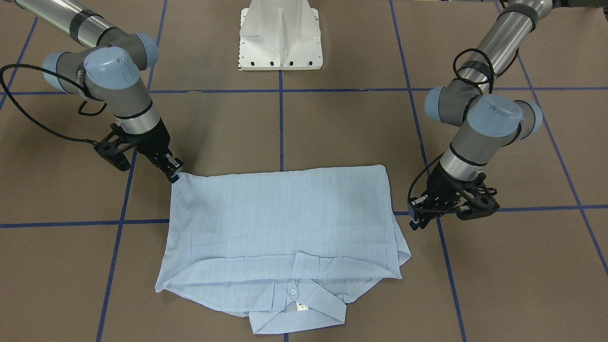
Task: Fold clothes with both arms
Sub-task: 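Move the right gripper down to the folded edge nearest it, then grasp the shirt edge with the right gripper and drag it toward the robot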
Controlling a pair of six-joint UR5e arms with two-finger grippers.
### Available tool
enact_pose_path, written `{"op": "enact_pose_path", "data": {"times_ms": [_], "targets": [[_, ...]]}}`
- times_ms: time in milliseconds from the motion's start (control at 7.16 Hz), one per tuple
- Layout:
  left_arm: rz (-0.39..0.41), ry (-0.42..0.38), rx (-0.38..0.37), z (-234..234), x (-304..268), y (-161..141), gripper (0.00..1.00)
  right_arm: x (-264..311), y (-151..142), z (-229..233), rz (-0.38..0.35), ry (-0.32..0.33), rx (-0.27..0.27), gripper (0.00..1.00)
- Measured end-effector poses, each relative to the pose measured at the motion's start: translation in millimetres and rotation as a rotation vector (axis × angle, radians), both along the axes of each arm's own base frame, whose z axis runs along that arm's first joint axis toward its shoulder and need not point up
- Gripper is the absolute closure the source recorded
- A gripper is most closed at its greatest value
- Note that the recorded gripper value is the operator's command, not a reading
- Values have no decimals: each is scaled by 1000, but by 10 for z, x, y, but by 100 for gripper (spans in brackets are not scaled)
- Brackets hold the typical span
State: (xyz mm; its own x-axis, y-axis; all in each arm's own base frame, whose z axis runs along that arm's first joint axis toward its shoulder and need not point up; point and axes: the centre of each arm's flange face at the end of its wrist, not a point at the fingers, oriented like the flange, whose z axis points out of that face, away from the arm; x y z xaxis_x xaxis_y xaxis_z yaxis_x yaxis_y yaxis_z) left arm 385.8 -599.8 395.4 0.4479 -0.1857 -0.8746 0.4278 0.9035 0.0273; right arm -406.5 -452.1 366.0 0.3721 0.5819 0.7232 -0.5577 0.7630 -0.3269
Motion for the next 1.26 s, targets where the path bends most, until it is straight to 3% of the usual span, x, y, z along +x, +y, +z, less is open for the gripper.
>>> {"op": "enact_pose_path", "data": {"times_ms": [280, 559, 978, 1118, 1258], "targets": [[0, 5, 5, -36, -10, 13, 68, 490, 555, -104, -55, -47, -9, 100], [0, 19, 14, -119, -29, 39, 68, 710, 1268, -63, -170, -52, -33, 100], [9, 107, -10, -451, -9, 271, 68, 490, 2270, -13, -455, -55, -109, 100], [41, 149, -42, -560, 121, 473, 66, 418, 2525, -19, -542, -62, -136, 93], [70, 191, -80, -688, 298, 708, 65, 343, 2754, -39, -607, -65, -151, 94]]}}
